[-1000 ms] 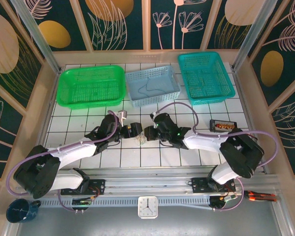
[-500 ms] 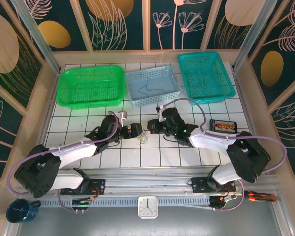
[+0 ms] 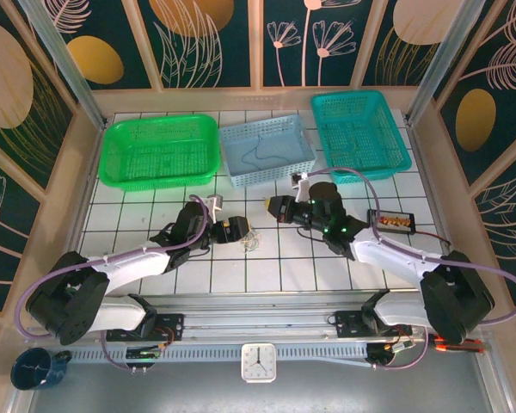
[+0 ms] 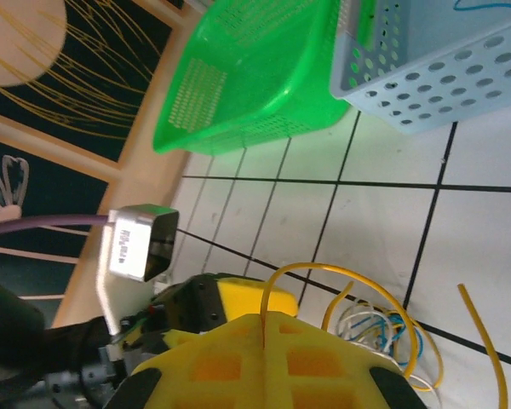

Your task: Untangle the cables

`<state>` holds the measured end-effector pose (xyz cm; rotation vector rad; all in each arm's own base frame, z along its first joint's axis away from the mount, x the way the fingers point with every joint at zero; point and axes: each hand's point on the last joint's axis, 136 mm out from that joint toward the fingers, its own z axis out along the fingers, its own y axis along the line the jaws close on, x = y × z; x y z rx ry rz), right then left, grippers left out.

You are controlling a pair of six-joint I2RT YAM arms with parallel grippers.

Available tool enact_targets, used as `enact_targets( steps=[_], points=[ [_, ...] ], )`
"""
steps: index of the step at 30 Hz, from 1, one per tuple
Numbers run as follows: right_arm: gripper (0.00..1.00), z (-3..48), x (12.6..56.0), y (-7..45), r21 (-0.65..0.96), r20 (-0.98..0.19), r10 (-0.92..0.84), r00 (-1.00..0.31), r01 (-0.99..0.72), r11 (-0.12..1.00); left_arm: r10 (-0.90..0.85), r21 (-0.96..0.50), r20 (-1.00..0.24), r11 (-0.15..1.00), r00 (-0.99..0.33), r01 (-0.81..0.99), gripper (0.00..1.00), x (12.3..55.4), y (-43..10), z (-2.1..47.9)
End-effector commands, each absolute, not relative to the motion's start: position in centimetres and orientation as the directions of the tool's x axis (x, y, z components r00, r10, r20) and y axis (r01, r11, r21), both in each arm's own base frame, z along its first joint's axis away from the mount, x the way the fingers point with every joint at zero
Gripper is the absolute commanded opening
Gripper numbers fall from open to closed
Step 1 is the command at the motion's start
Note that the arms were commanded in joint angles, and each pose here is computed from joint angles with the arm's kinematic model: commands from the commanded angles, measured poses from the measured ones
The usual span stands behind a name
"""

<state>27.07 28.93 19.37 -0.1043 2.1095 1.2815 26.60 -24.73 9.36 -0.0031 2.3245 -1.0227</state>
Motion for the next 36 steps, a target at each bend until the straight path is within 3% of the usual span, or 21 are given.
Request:
enact_targets(
  steps=[1, 5, 12, 19, 27, 36],
  points=[
    [0.0, 22.2, 26.7, 28.7, 0.803, -0.565, 0.307, -0.766, -0.424, 0.42, -0.265, -0.724, -0.525, 0.64, -0.809, 0.26, 0.88, 27.2, -25.8, 11.6],
    [0.0, 23.3, 26.6, 28.6, 0.822, -0.551, 0.334, -0.765, -0.427, 0.378, -0.32, -0.803, -0.505, 0.516, -0.802, 0.3, 0.82, 27.2, -27.2, 14.8],
    [0.0, 23.6, 27.1, 28.6, 0.864, -0.491, 0.384, -0.782, -0.378, 0.334, -0.335, -0.814, -0.564, 0.377, -0.755, 0.441, 0.62, 26.6, -28.3, 18.8],
    [0.0, 22.9, 27.6, 28.8, 0.898, -0.424, 0.413, -0.806, -0.317, 0.304, -0.334, -0.787, -0.614, 0.329, -0.715, 0.522, 0.35, 26.4, -29.0, 21.0],
    [0.0, 22.1, 27.8, 29.2, 0.911, -0.394, 0.41, -0.823, -0.289, 0.294, -0.266, -0.733, -0.674, 0.358, -0.689, 0.578, 0.42, 26.5, -31.4, 21.1],
    [0.0, 22.3, 27.6, 29.1, 0.911, -0.395, 0.412, -0.821, -0.294, 0.288, -0.245, -0.713, -0.691, 0.387, -0.68, 0.584, 0.42, 27.2, -32.6, 20.2]
  ],
)
